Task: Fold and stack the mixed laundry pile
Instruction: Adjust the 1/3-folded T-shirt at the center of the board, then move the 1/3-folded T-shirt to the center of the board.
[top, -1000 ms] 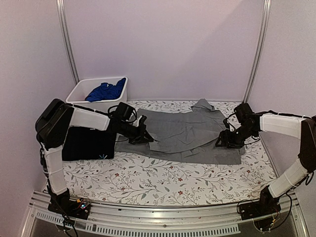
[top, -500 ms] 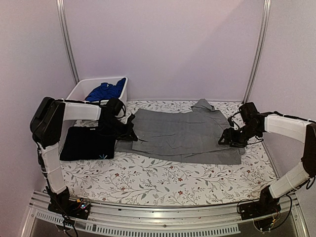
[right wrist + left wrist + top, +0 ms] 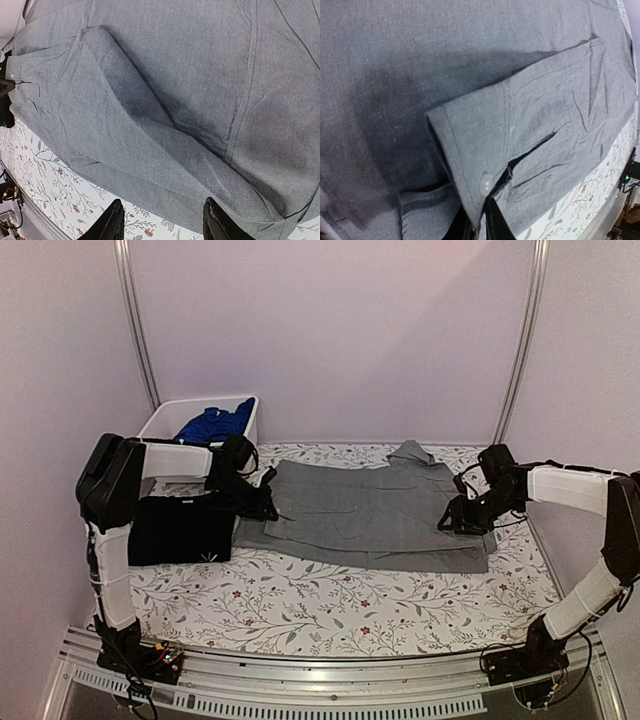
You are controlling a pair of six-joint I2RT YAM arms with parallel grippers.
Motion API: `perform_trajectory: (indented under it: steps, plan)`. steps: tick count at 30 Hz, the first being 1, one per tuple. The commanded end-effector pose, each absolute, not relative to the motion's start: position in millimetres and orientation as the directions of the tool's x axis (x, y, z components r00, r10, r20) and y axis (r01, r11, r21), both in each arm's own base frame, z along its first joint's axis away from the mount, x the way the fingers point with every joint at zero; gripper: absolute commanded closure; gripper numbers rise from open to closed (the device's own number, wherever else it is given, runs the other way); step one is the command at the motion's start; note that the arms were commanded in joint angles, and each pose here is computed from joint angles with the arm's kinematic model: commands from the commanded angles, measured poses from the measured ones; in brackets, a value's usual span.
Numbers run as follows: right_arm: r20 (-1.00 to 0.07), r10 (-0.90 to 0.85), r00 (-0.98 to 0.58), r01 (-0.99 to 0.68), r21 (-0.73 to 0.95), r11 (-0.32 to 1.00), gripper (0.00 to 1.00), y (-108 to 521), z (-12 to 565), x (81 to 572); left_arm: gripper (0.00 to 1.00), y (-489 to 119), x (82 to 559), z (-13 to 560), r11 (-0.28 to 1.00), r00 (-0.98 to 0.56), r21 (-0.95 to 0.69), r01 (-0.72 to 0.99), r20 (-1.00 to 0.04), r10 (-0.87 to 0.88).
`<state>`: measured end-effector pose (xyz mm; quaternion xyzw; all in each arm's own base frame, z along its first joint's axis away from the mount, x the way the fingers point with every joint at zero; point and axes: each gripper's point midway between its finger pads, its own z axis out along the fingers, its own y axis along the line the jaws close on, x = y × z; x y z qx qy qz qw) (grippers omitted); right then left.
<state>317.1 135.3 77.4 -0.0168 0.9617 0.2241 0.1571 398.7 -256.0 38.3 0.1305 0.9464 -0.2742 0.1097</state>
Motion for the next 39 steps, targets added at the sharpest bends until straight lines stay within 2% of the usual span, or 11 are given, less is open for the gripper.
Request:
perform_trajectory:
  steps: [1, 4, 8, 11, 16, 19, 24, 29, 33, 39]
  plan:
    - [-0.382, 0.003, -0.924, -0.172, 0.424, 0.889, 0.48, 148, 99, 337, 0.84, -252, 400, 27, 0.829, -0.941, -0.465, 0.310, -0.271, 0.201]
    - [-0.412, -0.026, -0.911, -0.223, 0.439, 0.870, 0.50, 166, 110, 342, 0.61, -242, 406, 32, 0.859, -0.939, -0.419, 0.294, -0.294, 0.177]
    - [-0.411, -0.072, -0.909, -0.272, 0.453, 0.849, 0.50, 193, 109, 344, 0.20, -221, 425, 69, 0.906, -0.901, -0.317, 0.279, -0.413, 0.133]
    - [-0.416, -0.082, -0.906, -0.285, 0.456, 0.843, 0.50, 206, 109, 357, 0.01, -219, 433, 100, 0.906, -0.853, -0.273, 0.324, -0.499, 0.155]
    - [-0.384, -0.119, -0.916, -0.295, 0.439, 0.849, 0.51, 220, 95, 383, 0.00, -237, 437, 123, 0.846, -0.786, -0.333, 0.417, -0.599, 0.152]
    - [-0.350, -0.152, -0.924, -0.299, 0.415, 0.859, 0.50, 223, 75, 396, 0.00, -246, 443, 115, 0.826, -0.779, -0.350, 0.442, -0.606, 0.160]
    - [-0.277, -0.188, -0.942, -0.288, 0.385, 0.877, 0.50, 222, 36, 402, 0.00, -250, 454, 65, 0.868, -0.831, -0.279, 0.410, -0.507, 0.229]
    - [-0.200, -0.220, -0.955, -0.281, 0.360, 0.890, 0.50, 212, 4, 385, 0.00, -255, 440, 20, 0.891, -0.853, -0.182, 0.417, -0.416, 0.314]
    - [-0.153, -0.244, -0.958, -0.283, 0.351, 0.893, 0.50, 203, -9, 364, 0.00, -253, 407, -3, 0.890, -0.861, -0.114, 0.441, -0.334, 0.383]
    - [-0.083, -0.258, -0.963, -0.270, 0.375, 0.887, 0.50, 193, -10, 321, 0.00, -245, 326, -20, 0.885, -0.882, -0.115, 0.451, -0.210, 0.422]
